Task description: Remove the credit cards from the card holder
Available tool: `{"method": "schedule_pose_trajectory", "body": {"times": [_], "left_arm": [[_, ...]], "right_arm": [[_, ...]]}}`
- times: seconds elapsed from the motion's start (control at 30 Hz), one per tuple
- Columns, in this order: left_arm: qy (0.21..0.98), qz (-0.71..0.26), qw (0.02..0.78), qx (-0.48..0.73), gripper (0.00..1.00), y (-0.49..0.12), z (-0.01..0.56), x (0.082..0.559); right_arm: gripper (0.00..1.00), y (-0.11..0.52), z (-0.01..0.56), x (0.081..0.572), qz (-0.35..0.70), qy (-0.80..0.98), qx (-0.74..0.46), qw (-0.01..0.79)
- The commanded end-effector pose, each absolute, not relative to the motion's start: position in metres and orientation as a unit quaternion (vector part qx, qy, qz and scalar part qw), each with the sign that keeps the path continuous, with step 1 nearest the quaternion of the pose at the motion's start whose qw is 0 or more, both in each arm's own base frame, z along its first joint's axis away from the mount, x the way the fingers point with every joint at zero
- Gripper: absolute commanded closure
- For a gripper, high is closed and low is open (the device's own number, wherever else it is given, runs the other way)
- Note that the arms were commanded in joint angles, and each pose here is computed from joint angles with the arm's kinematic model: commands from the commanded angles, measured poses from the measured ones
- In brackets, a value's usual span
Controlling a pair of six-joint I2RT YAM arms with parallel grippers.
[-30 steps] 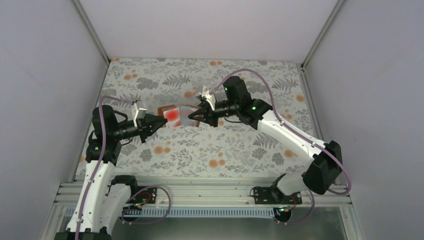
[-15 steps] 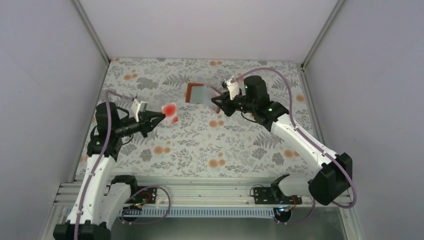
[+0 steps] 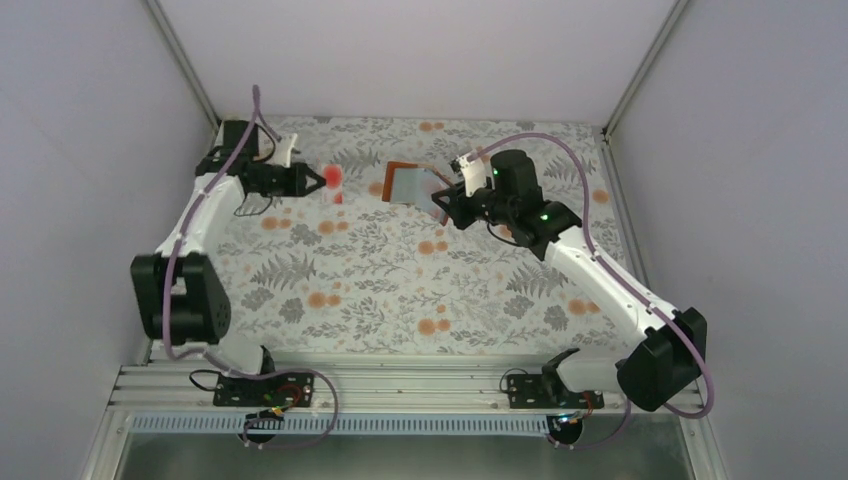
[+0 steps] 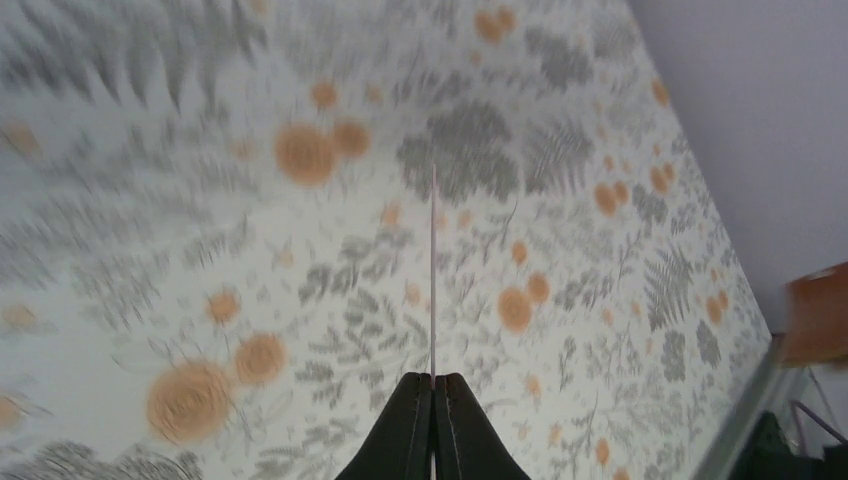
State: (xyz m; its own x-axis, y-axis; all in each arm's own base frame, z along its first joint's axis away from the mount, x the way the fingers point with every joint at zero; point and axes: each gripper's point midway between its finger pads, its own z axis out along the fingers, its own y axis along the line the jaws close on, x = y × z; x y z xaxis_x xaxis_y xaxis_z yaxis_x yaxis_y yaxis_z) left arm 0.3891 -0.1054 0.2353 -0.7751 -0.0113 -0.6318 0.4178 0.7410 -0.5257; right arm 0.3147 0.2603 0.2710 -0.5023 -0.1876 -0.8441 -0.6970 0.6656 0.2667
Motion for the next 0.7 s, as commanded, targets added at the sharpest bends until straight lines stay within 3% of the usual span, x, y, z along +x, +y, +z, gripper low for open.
{"method": "schedule_pose_trajectory", "body": {"times": [0.0, 0.33, 0.53, 0.67], "left_arm": [[0.894, -0.4, 0.183, 0.078, 0.98, -0.118, 0.154, 0.37], [0.886, -0.451, 0.1, 0.036, 0.98, -0.128, 0.067, 0.375], [0.917, -0.394, 0.069, 0.006, 0.97, -0.113, 0.018, 0.373], [0.932, -0.356, 0.068, 0.0, 0.6, -0.103, 0.011, 0.376]], "right_arm": [[0.96, 0.254, 0.301, 0.317, 0.302, 0.802, -0.26, 0.445], [0.96, 0.266, 0.281, 0.322, 0.332, 0.817, -0.237, 0.407], [0.96, 0.273, 0.278, 0.33, 0.336, 0.819, -0.242, 0.397], [0.96, 0.283, 0.278, 0.33, 0.353, 0.814, -0.255, 0.384]]}}
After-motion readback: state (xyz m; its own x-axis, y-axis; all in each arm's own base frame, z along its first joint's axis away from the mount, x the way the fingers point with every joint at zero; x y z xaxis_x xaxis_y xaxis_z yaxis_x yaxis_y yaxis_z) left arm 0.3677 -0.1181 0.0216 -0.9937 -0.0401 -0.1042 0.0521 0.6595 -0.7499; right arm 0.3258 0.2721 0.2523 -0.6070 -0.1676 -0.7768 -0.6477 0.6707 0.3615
